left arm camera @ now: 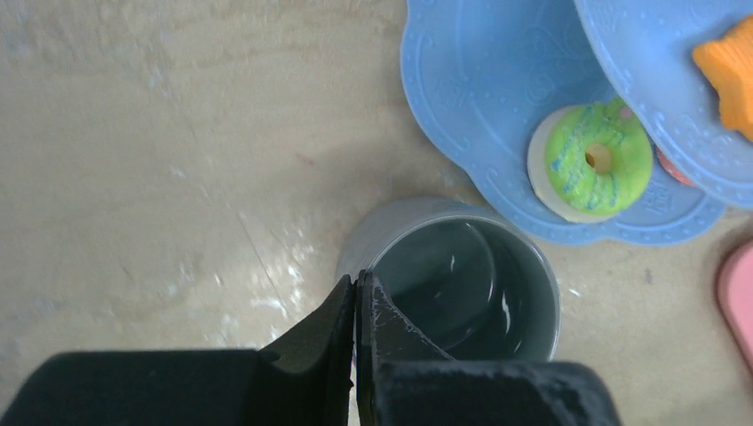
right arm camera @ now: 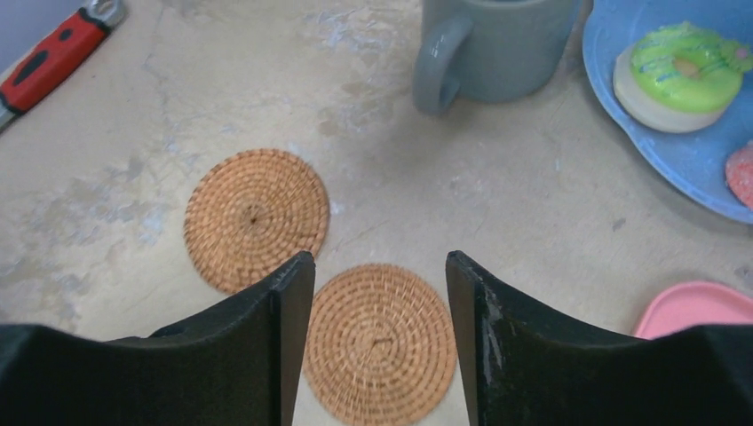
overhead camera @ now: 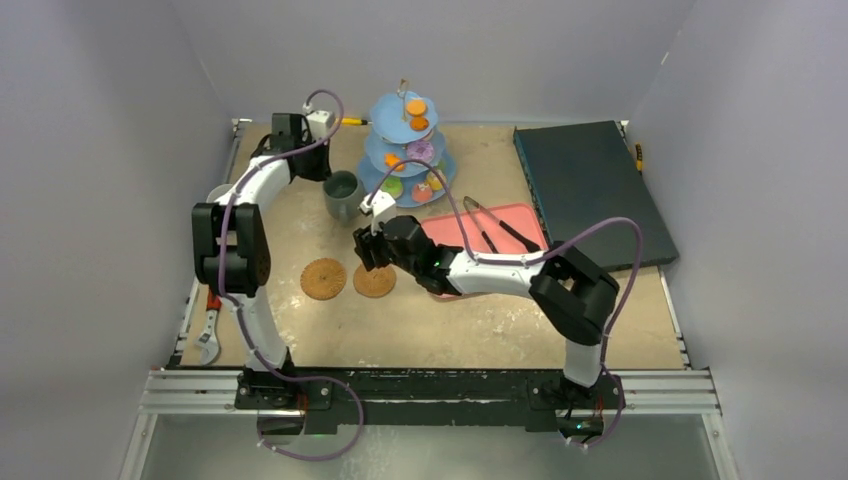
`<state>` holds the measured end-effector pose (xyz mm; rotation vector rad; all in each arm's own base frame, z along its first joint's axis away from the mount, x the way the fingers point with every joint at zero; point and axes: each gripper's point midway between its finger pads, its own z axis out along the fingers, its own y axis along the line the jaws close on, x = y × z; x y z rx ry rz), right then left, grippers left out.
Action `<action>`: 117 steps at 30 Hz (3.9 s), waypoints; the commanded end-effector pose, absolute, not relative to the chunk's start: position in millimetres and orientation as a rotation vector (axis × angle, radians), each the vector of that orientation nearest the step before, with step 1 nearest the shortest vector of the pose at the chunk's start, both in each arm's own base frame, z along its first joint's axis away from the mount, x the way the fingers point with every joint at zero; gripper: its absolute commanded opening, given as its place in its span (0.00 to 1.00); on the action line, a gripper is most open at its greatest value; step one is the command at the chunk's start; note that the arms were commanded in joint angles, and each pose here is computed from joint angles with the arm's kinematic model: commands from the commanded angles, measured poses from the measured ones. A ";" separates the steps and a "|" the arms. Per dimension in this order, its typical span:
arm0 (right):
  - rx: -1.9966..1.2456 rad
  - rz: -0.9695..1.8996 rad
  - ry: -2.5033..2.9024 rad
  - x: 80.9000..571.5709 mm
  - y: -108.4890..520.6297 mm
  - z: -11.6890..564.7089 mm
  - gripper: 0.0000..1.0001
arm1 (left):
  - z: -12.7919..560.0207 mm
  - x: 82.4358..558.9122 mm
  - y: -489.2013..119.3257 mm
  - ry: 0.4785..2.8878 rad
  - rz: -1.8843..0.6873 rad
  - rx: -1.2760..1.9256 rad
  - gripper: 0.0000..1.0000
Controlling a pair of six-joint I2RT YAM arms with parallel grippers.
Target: Serve the afternoon tea
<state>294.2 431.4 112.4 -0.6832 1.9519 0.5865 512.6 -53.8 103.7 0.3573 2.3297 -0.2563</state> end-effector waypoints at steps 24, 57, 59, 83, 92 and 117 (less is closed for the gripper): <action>-0.865 0.221 1.945 386.8 474.0 80.5 0.64 | 132.9 431.0 -26.9 2.498 -0.200 -0.071 0.72; -0.686 0.448 1.820 362.1 448.0 203.8 0.00 | 215.6 444.1 57.8 2.393 -0.102 -0.056 0.89; -0.694 0.480 1.830 347.7 438.1 200.6 0.00 | 214.7 442.5 58.3 2.402 -0.098 -0.044 0.89; -0.707 0.544 1.911 245.6 406.6 147.1 0.00 | 221.1 427.0 79.7 2.440 0.016 0.025 0.88; -0.726 0.506 1.930 247.6 406.5 128.8 0.00 | 228.7 422.3 95.9 2.445 0.091 0.049 0.90; -0.754 0.459 1.933 241.4 398.4 142.3 0.68 | 227.5 401.8 178.9 2.504 0.301 0.026 0.91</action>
